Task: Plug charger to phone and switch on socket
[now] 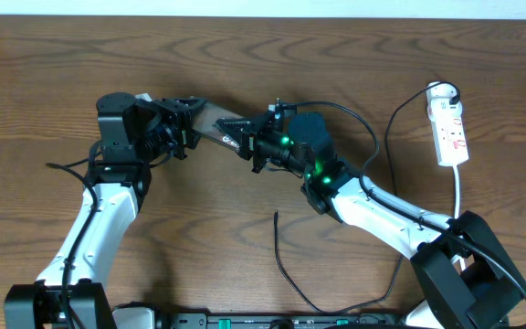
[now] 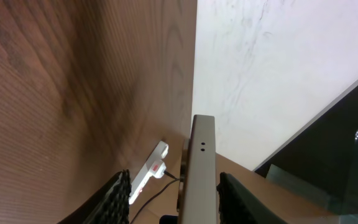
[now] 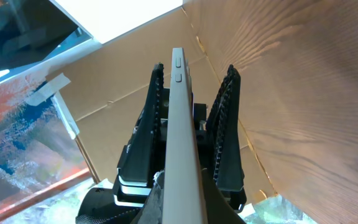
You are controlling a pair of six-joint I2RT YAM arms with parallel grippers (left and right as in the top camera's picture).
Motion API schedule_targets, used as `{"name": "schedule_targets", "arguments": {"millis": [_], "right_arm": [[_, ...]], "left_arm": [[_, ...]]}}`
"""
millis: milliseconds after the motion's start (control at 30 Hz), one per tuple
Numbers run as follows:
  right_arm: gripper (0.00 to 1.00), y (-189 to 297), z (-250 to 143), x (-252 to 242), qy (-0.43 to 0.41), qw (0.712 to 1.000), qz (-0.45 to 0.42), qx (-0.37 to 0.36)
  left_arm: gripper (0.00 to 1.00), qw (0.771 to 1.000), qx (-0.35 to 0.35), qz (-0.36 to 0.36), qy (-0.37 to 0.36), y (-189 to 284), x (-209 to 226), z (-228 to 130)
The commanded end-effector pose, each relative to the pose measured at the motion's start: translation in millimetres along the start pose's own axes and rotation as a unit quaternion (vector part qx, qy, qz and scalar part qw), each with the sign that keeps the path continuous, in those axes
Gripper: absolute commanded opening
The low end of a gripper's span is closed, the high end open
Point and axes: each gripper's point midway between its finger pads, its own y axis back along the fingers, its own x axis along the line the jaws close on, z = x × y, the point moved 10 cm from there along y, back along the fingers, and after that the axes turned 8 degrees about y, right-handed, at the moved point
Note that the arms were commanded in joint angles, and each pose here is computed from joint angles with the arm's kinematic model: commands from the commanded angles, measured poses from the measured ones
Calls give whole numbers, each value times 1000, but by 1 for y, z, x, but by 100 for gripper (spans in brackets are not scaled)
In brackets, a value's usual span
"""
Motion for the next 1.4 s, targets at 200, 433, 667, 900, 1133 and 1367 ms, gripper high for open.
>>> {"name": "schedule_targets", "arguments": {"millis": [200,433,667,900,1133,1367], "right_arm": [[1,-2,-8,6,5,1000,10,17],[1,-5,-15,5,6,1000,8,24],[1,-7,-19,4,7,1000,8,27],[1,-7,-19,4,6,1000,8,27],[2,-7,-20,4,-20,999,6,31],[2,-9,-26,3,-24,999,4,37]], "left_arm": [[34,1000,-1,2,-18,-2,2,0],[27,1000,-1,2,-18,-2,2,1],[27,1000,-1,3,-15,-2,2,1],[23,1000,-1,1,-1,-2,2,0],[19,1000,-1,1,-1,-2,2,0],[19,1000,-1,1,-1,-2,2,0]]}}
